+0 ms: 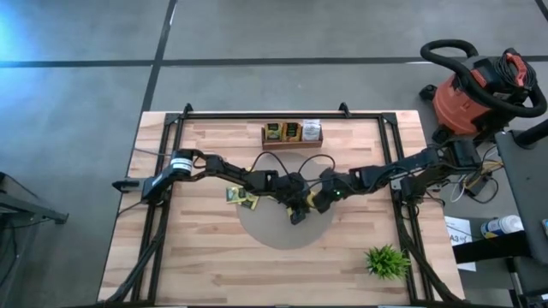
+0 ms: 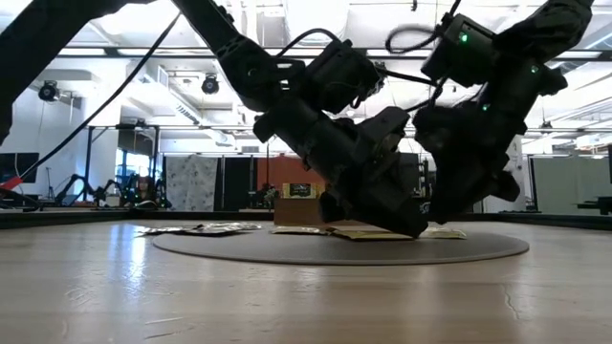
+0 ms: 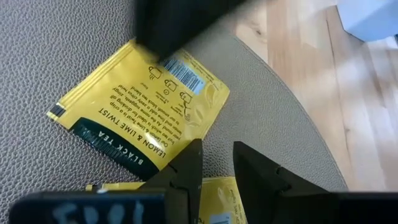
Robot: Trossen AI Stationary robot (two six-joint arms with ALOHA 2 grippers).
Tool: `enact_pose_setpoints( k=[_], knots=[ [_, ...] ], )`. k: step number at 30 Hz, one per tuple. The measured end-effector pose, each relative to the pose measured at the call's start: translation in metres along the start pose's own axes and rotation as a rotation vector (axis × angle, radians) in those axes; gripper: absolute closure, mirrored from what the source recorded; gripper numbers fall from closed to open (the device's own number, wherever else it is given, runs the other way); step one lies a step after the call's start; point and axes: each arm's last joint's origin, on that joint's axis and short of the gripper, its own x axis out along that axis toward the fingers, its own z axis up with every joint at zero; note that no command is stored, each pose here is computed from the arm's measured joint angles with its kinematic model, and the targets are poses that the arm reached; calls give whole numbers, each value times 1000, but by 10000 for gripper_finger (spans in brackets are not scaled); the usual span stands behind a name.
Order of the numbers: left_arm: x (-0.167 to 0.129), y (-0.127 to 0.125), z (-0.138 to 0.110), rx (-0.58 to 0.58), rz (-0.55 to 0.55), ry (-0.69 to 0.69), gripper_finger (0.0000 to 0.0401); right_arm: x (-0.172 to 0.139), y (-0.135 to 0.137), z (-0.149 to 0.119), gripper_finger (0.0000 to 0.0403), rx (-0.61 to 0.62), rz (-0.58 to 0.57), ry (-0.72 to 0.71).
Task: Pick & Place Tea
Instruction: Put the yellow tea bag into the left compartment of the wooden organizer
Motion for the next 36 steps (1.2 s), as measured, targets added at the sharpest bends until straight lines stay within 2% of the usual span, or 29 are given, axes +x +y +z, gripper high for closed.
enact_pose_setpoints(
  k=[3, 7, 11, 14, 18, 23, 31, 36],
  knots=[
    [0, -1, 0, -2, -7, 5, 309, -1, -7, -1, 330, 21, -96, -37],
    [0, -1, -1, -3, -8, 6, 309, 4, -10, -3, 330, -13, -102, 14],
    [0, -1, -2, 6, -23, 19, 309, 16, -8, -6, 330, -22, -38, 90],
    [1, -3, -3, 11, -35, 23, 309, 22, -1, -4, 330, -19, 74, 108],
    [3, -1, -4, 12, -35, 19, 309, 22, 4, 1, 330, -23, 161, 100],
    [7, 1, -6, 11, -23, 17, 309, 20, 7, 5, 330, -40, 258, 185],
    [8, 1, -4, 29, -23, -12, 309, 20, 7, 5, 333, -57, 274, 197],
    [7, 0, -2, 31, -36, -15, 309, 19, 3, 3, 359, -93, 229, 219]
  ],
)
